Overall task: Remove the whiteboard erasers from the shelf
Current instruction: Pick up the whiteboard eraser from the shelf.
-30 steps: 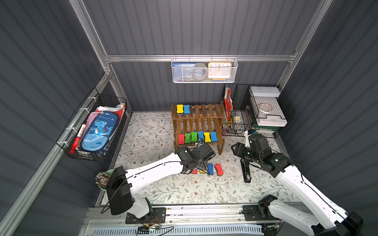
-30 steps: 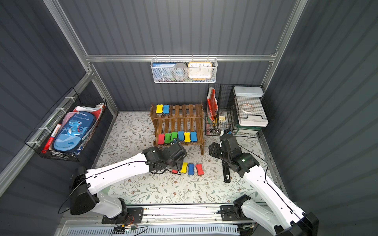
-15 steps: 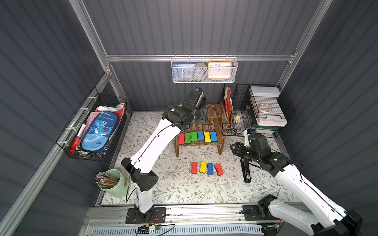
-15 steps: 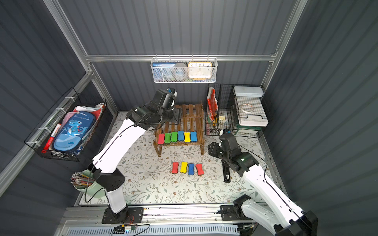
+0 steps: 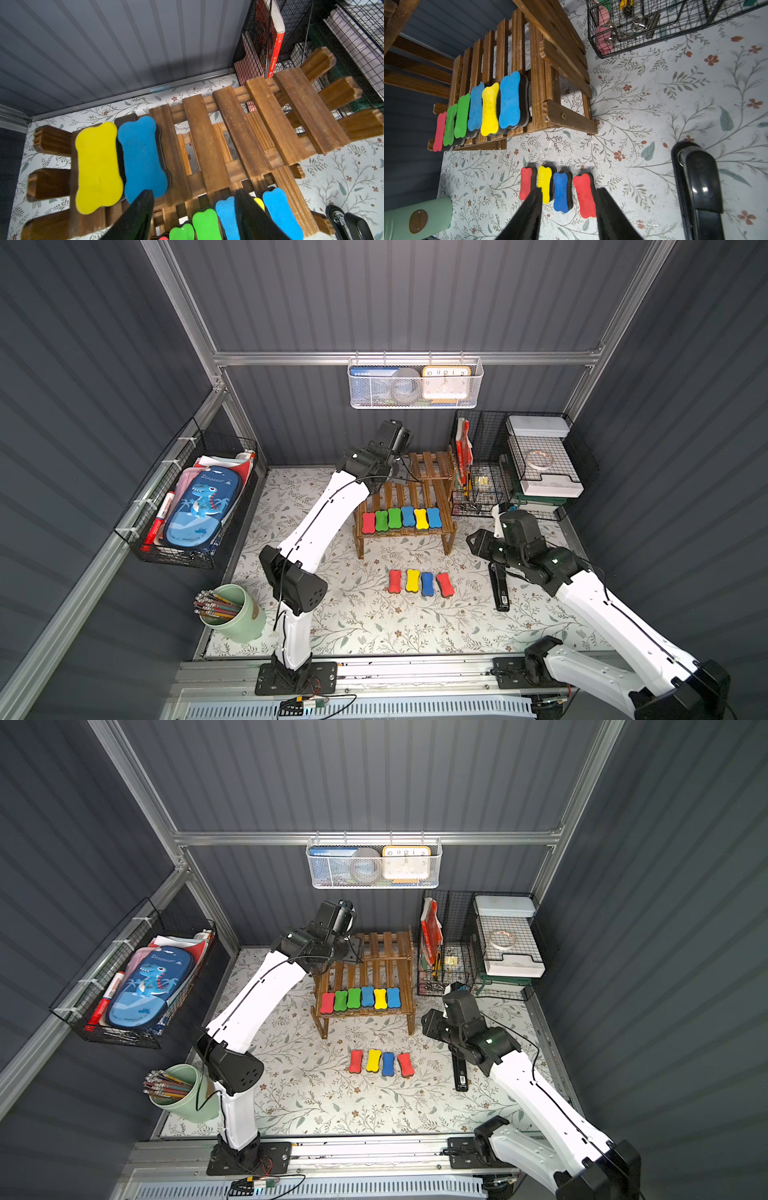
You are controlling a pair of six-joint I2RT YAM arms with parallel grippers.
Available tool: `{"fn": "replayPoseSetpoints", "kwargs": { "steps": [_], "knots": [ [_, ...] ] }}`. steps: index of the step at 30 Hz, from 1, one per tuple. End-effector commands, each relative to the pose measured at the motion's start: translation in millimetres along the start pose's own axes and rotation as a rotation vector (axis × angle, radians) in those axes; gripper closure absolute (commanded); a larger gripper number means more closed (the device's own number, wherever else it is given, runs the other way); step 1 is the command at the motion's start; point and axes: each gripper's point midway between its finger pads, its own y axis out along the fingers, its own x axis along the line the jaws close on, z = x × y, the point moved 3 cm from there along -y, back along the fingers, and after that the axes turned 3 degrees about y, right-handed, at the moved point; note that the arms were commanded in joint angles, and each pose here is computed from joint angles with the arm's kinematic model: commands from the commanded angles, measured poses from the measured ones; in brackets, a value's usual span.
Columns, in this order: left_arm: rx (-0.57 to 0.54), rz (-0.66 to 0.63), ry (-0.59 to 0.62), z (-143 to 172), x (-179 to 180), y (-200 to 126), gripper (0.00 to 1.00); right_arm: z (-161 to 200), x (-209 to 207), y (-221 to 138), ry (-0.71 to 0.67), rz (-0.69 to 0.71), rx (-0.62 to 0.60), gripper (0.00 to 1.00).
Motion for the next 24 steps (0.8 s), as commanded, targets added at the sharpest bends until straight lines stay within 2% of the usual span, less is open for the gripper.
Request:
{"fn": "replayPoseSetpoints", "kwargs": {
  "steps": [1,5,11,24],
  "knots": [
    [-0.079,-0.044,0.004,-16.0,8.7,-13.6,0.35,-9.5,6.5,-2.6,-0.006,-0.015,-0.027,0.54],
    [-0.075,-0.118,-0.016,-16.1,21.7,-9.3,0.37,-9.4,5.9,-0.5,-0.009,-0.009,-0.025,0.54],
    [-0.073,-0.157,-0.023,-17.2,28.9,-2.5,0.37,-8.9,5.2,2.0,-0.008,-0.004,-0.020,0.54],
    [-0.025,-0.179,-0.030,-7.3,32.3,17.0,0.39,-9.5,3.8,4.8,-0.009,0.004,-0.020,0.54]
  ]
}}
